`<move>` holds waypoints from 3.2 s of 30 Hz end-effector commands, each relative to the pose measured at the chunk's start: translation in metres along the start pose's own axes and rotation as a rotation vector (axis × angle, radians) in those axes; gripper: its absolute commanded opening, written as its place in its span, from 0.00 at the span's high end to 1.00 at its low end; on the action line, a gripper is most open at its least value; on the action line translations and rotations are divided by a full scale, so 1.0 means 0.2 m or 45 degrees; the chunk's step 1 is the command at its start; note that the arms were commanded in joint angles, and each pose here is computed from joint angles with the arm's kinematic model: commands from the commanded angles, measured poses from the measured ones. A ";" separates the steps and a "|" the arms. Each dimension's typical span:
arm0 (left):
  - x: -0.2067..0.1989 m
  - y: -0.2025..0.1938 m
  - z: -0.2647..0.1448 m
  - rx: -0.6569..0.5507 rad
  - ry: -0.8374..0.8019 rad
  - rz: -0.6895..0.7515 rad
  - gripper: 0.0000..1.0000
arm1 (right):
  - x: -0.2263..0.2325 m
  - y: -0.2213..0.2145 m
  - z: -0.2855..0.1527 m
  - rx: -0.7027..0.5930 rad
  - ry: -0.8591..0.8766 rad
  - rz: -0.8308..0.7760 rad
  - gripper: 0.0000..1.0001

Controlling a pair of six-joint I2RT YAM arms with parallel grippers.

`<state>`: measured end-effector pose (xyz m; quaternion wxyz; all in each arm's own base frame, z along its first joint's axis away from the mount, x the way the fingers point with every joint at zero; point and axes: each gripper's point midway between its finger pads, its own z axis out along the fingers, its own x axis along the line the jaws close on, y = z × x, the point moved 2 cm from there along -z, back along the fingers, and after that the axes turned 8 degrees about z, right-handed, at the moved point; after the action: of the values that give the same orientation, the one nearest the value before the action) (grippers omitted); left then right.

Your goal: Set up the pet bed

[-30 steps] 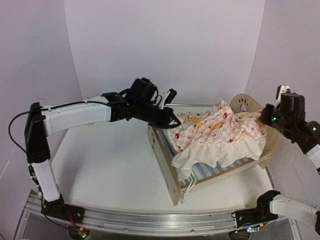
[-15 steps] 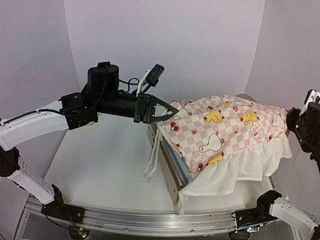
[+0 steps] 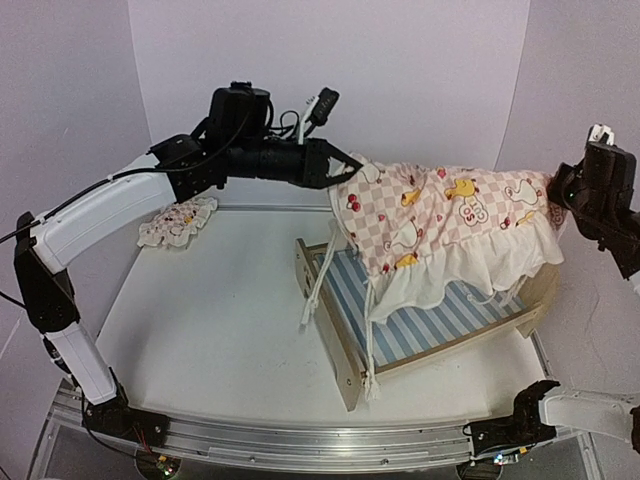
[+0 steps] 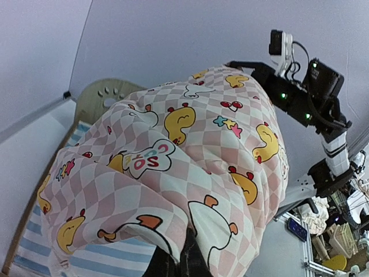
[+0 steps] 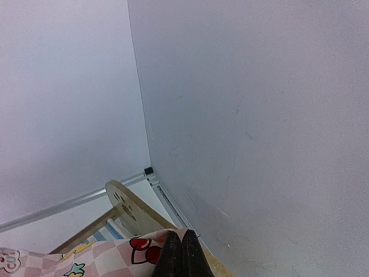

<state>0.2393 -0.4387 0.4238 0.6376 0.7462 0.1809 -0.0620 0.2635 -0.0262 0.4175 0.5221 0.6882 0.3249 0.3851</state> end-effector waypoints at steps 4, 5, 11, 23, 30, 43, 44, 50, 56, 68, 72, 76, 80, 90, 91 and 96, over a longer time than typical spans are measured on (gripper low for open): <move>-0.10 -0.04 -0.06 -0.036 -0.148 -0.031 1.00 | -0.13 -0.05 -0.06 -0.056 -0.031 0.058 1.00; -0.05 -0.17 -0.01 0.025 -0.133 -0.099 1.00 | -0.14 -0.17 -0.04 0.012 -0.039 0.037 1.00; 0.16 -0.77 0.18 0.292 -0.062 -0.466 1.00 | -0.20 -0.62 0.08 0.300 -0.159 -0.094 1.00; 0.28 -0.66 0.25 0.269 0.043 -0.402 1.00 | -0.09 -0.77 0.46 0.428 -0.314 -0.286 0.91; 0.39 -0.65 0.28 0.272 0.128 -0.373 0.99 | -0.16 -0.76 0.34 0.573 -0.322 -0.411 0.40; 0.39 -0.61 0.28 0.253 0.145 -0.358 1.00 | 1.02 -0.81 -0.75 1.042 1.342 -0.221 0.02; 0.39 -0.61 0.28 0.251 0.150 -0.360 1.00 | 1.10 -0.84 -0.84 1.065 1.417 -0.201 0.02; 0.39 -0.61 0.27 0.245 0.158 -0.362 1.00 | 1.25 -1.05 -1.08 0.957 1.310 -0.254 0.03; 0.40 -0.60 0.27 0.239 0.168 -0.370 1.00 | 1.09 -1.31 -0.94 0.693 0.717 -0.626 0.02; 0.38 -0.59 0.24 0.229 0.180 -0.377 1.00 | 0.87 -1.45 -0.81 0.451 0.323 -0.882 0.36; 0.39 -0.60 0.22 0.229 0.201 -0.353 1.00 | 0.84 -1.40 -0.82 0.501 0.478 -0.852 0.91; 0.42 -0.61 0.19 0.242 0.256 -0.307 0.86 | 0.81 -1.32 -0.92 0.659 0.876 -0.768 1.00; 0.45 -0.62 0.12 0.247 0.359 -0.243 0.45 | 0.80 -1.27 -1.13 0.930 1.603 -0.612 1.00; 0.64 -0.71 -0.23 0.262 0.657 -0.179 0.01 | 0.78 -1.19 -1.25 1.109 1.923 -0.519 1.00; 0.68 -0.75 -0.27 0.274 0.681 -0.199 0.01 | 0.78 -1.17 -1.25 1.110 1.925 -0.497 1.00; 0.82 -0.90 -0.36 0.301 0.723 -0.175 0.01 | 0.77 -1.09 -1.19 1.091 1.894 -0.448 1.00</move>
<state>0.3068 -0.3321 0.2287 0.4604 0.7880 0.4054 0.0525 0.1224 0.2641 0.2313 -0.0623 0.3693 0.8205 0.4318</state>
